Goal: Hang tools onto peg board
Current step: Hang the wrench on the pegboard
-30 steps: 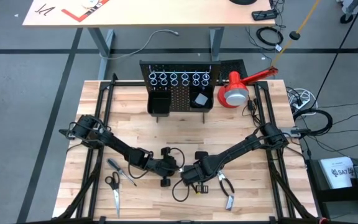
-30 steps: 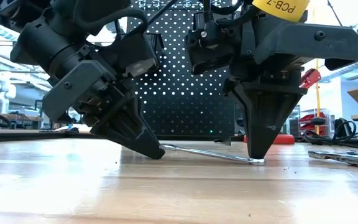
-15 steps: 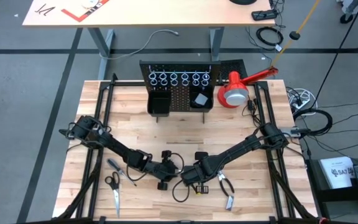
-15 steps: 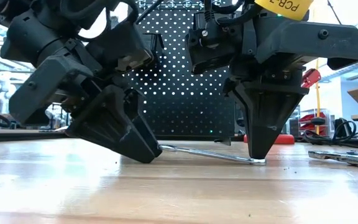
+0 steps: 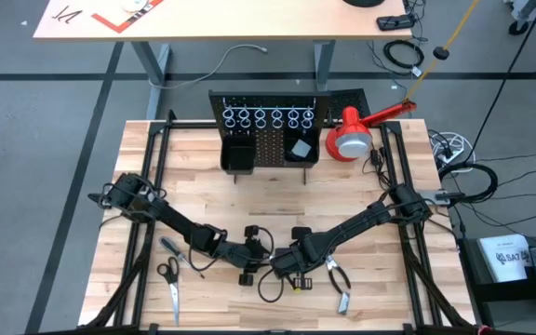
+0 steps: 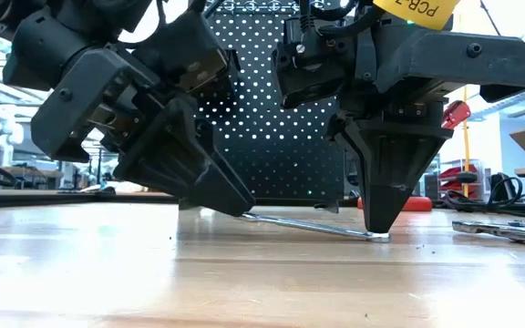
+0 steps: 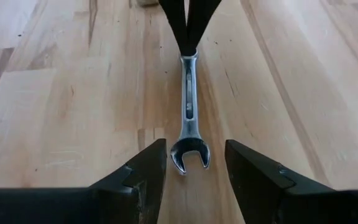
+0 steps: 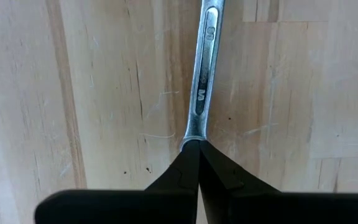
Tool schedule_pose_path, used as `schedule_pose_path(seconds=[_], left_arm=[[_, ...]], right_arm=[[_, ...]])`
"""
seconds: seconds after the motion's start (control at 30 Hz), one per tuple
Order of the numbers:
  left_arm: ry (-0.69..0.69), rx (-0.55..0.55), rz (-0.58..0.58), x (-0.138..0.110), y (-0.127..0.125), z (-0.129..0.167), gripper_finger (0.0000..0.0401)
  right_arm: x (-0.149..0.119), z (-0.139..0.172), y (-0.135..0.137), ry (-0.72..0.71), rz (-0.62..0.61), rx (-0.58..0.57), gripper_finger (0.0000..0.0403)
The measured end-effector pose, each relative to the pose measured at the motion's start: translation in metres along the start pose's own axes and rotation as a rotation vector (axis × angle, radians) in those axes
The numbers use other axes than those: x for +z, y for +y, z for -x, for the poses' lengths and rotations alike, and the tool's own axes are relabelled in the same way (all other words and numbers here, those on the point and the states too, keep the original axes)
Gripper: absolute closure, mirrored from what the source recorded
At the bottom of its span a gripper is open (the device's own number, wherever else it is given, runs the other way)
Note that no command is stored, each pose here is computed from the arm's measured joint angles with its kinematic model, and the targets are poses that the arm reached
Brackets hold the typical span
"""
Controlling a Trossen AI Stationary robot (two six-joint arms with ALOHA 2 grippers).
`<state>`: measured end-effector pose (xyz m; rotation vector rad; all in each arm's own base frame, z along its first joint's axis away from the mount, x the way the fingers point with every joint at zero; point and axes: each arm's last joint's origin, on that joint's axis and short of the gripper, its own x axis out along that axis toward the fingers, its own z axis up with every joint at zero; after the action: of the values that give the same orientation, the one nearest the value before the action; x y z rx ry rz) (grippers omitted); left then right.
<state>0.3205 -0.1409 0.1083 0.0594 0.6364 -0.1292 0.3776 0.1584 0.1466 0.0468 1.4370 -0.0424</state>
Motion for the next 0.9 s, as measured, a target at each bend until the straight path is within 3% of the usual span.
schedule_pose_path(seconds=[0.27, 0.6, 0.9], left_arm=[[0.000, 0.016, -0.101, -0.001, -0.002, 0.000, 0.0226], [0.027, 0.081, -0.435, -0.011, -0.014, -0.002, 0.0226], [-0.012, 0.168, -0.502, -0.012, -0.016, -0.008, 0.0226]], right_arm=[[0.000, 0.000, 0.000, 0.000, 0.000, 0.001, 0.0403], [0.000, 0.000, 0.000, 0.001, 0.000, 0.002, 0.0403], [0.000, 0.000, 0.000, 0.001, -0.001, 0.003, 0.0403]])
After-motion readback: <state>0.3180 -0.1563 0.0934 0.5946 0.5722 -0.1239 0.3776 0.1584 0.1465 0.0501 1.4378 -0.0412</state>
